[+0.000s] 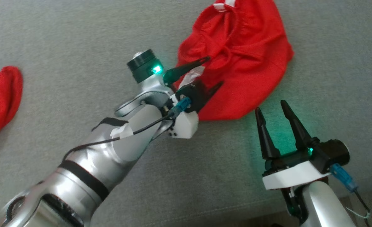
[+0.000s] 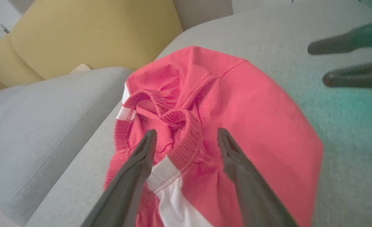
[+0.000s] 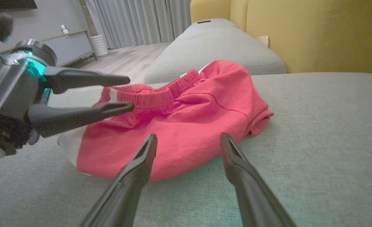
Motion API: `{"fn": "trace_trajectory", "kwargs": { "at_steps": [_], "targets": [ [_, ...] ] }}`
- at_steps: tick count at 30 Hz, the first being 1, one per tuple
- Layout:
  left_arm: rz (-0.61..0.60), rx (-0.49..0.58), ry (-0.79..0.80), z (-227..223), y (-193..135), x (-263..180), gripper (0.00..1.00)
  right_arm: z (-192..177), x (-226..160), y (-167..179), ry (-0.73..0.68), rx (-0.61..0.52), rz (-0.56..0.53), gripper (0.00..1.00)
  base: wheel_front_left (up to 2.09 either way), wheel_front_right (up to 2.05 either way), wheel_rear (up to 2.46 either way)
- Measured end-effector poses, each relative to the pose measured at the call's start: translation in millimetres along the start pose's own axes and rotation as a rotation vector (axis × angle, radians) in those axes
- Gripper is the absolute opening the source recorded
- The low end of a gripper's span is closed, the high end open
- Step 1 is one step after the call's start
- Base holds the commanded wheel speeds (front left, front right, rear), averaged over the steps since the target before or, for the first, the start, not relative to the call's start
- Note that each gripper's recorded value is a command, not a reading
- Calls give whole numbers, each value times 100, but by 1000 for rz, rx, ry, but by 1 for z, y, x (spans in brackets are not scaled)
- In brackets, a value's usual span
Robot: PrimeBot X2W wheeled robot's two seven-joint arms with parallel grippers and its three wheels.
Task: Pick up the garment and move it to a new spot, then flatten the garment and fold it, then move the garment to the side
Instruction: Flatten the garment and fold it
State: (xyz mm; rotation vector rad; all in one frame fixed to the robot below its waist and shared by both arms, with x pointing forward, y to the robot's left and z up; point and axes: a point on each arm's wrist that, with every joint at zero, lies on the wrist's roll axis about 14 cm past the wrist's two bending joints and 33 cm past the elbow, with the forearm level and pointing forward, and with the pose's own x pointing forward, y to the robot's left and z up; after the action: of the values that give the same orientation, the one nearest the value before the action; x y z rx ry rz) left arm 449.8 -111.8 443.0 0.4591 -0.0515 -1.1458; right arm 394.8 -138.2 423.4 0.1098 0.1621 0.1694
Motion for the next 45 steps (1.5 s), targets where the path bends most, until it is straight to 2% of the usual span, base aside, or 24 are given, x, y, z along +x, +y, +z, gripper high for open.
{"fn": "trace_trajectory", "kwargs": {
  "at_steps": [1, 2, 3, 4, 5, 9, 16, 22, 26, 30, 33, 36, 39, 42, 45],
  "targets": [
    [-18, 14, 27, -8, -4, 1, 100, 0, -1, -1, 0, 2, -4, 100, 0, 0, 0],
    [-37, 28, 65, -19, -7, 0, 84, 0, -3, -1, 1, 3, -7, 100, 0, 0, 0],
    [-61, 44, 106, -31, -12, -2, 44, 1, -5, -3, -1, 5, -12, 100, 0, 0, 0],
    [-84, 59, 149, -43, -17, -4, 10, 2, -6, -4, -2, 9, -18, 100, 0, 0, 0],
    [-97, 63, 175, -50, -19, -6, 0, 3, -8, -6, -5, 12, -24, 100, 0, 0, 0],
    [-115, 65, 188, -46, -18, -2, 0, 10, -15, -8, -26, 23, -39, 100, 0, 0, 0],
    [-76, -178, 57, 16, -18, 8, 0, 29, -28, -7, -84, 40, -49, 100, 0, 0, 0],
    [-37, -235, -139, 119, 30, 15, 0, 39, -47, -3, -121, 64, -54, 100, 0, 0, 0],
    [35, -303, -274, 183, 64, 9, 0, 50, -56, -2, -159, 66, -57, 100, 0, 0, 0],
    [152, -361, -349, 218, 90, -3, 0, 54, -68, 0, -180, 70, -61, 100, 0, 0, 0],
    [219, -379, -350, 222, 101, -9, 0, 52, -73, 1, -179, 75, -61, 100, 0, 0, 0],
    [302, -430, -292, 209, 112, -16, 0, 53, -75, 7, -184, 76, -46, 100, 0, 0, 0],
    [374, -520, -186, 157, 109, -26, 0, 54, -73, 11, -189, 76, -31, 100, 0, 0, 0],
    [427, -680, -48, 77, 83, -40, 0, 53, -70, 13, -181, 78, -23, 100, 0, 0, 0],
    [468, -788, 62, 11, 48, -60, 0, 49, -66, 14, -168, 80, -16, 100, 0, 0, 0]
  ]
}}
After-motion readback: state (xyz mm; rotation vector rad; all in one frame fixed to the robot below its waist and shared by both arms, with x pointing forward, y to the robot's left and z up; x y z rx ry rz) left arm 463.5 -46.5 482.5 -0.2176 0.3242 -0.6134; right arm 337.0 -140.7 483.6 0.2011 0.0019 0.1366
